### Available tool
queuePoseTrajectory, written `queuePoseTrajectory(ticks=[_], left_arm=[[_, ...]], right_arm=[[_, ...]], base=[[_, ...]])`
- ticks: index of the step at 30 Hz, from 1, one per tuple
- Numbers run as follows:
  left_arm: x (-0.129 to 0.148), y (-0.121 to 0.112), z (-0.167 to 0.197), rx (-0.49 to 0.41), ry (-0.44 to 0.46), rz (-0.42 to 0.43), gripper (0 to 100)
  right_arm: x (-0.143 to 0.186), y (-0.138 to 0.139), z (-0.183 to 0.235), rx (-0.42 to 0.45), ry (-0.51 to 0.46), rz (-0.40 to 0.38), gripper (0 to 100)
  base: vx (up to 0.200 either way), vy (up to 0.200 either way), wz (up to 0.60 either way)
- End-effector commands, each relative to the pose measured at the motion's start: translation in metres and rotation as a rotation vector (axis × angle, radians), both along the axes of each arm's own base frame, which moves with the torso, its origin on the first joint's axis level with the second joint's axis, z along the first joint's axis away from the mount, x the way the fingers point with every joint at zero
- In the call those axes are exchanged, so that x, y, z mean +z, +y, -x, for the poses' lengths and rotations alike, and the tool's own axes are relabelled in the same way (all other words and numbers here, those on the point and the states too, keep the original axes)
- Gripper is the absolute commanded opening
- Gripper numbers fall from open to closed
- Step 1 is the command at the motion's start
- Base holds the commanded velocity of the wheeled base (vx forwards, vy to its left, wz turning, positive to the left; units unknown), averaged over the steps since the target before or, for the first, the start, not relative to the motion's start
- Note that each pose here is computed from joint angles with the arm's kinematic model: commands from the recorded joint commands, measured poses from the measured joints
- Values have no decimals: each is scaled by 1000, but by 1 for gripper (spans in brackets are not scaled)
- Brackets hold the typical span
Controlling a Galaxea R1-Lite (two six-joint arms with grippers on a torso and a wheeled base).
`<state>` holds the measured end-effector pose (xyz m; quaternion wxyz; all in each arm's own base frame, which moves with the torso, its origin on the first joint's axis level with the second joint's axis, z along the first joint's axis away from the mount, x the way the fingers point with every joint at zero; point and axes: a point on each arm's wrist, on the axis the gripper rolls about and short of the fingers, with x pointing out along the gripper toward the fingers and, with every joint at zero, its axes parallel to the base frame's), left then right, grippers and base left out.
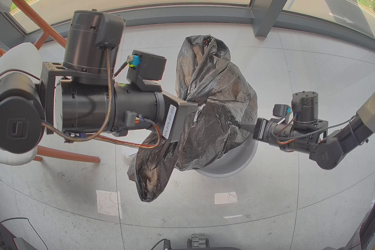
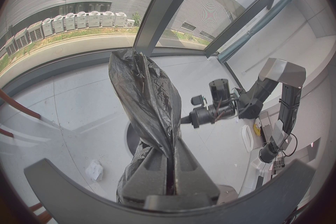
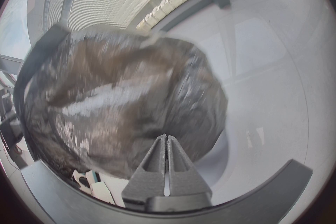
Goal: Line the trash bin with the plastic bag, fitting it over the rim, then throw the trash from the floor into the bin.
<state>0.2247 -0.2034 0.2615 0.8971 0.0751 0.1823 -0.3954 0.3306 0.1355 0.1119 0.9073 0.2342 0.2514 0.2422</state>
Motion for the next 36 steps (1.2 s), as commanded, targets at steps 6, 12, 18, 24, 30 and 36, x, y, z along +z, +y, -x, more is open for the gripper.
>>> queuePoseTrajectory(ticks=[6, 12, 18, 24, 30, 36], left_arm=[[-2, -8, 10, -47, -10, -22, 0], [-11, -17, 19, -89, 10, -46, 0], [-18, -23, 26, -117, 26, -65, 0], [-19, -22, 25, -82, 15, -76, 0], [-17, -21, 23, -45, -1, -81, 0], [-18, -20, 22, 1, -13, -99, 0]], right_arm=[[63, -59, -61, -139, -272, -92, 0], [57, -50, -68, -112, -269, -99, 0], [35, -22, -61, -41, -198, -91, 0], [6, -7, -35, 16, -80, -57, 0], [-12, 11, -8, 85, -3, -25, 0], [-23, 34, 7, 150, -55, -45, 0]], base=[[0, 0, 0], [0, 0, 0], [0, 0, 0], [0, 0, 0], [0, 0, 0], [0, 0, 0]])
